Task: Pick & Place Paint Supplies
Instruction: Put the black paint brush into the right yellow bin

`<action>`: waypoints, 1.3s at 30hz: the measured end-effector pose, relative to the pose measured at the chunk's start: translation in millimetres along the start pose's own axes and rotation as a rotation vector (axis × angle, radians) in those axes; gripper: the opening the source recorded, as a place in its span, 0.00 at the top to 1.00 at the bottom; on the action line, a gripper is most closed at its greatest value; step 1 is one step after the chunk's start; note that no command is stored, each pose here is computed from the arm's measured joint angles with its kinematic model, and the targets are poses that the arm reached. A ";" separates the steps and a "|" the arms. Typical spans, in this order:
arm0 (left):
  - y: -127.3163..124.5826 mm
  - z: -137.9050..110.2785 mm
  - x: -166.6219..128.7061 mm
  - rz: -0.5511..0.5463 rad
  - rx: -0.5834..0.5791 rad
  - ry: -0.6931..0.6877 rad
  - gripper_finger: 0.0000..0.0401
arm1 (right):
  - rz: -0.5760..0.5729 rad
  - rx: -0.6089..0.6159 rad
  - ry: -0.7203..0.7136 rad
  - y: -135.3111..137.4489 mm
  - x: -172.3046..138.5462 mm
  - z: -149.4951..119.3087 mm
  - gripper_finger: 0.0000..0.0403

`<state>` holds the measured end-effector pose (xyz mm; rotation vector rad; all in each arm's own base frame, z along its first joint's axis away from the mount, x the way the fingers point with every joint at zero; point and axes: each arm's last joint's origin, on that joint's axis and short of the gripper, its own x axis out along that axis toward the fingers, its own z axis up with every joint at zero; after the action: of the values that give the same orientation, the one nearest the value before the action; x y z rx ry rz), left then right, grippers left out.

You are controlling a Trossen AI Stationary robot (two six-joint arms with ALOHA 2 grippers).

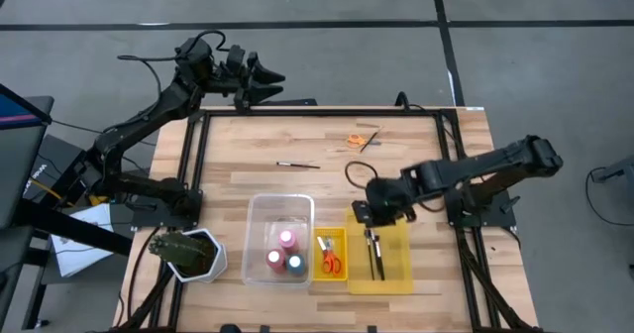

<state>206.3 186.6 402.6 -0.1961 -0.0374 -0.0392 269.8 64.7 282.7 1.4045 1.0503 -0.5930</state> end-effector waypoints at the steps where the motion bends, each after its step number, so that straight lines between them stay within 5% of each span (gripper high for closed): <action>1: 0.2 0.1 0.0 0.008 0.002 -0.002 0.55 | -0.006 0.021 -0.007 -0.9 0.8 -5.9 0.98; 15: 2.0 0.4 -1.3 0.025 0.029 -0.005 0.55 | -0.105 0.249 -0.231 -27.4 4.9 -62.4 0.98; 31: 2.6 0.6 -1.4 0.044 0.051 -0.010 0.55 | -0.246 0.019 -0.194 -27.8 2.7 -26.8 0.98; 39: 3.1 0.7 -1.3 0.065 0.051 -0.014 0.55 | -0.233 0.010 -0.152 -34.2 18.9 -10.1 0.98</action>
<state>205.1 189.9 402.6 -0.1461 -0.0461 0.0280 246.8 74.4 251.1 1.2326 1.0964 -0.8622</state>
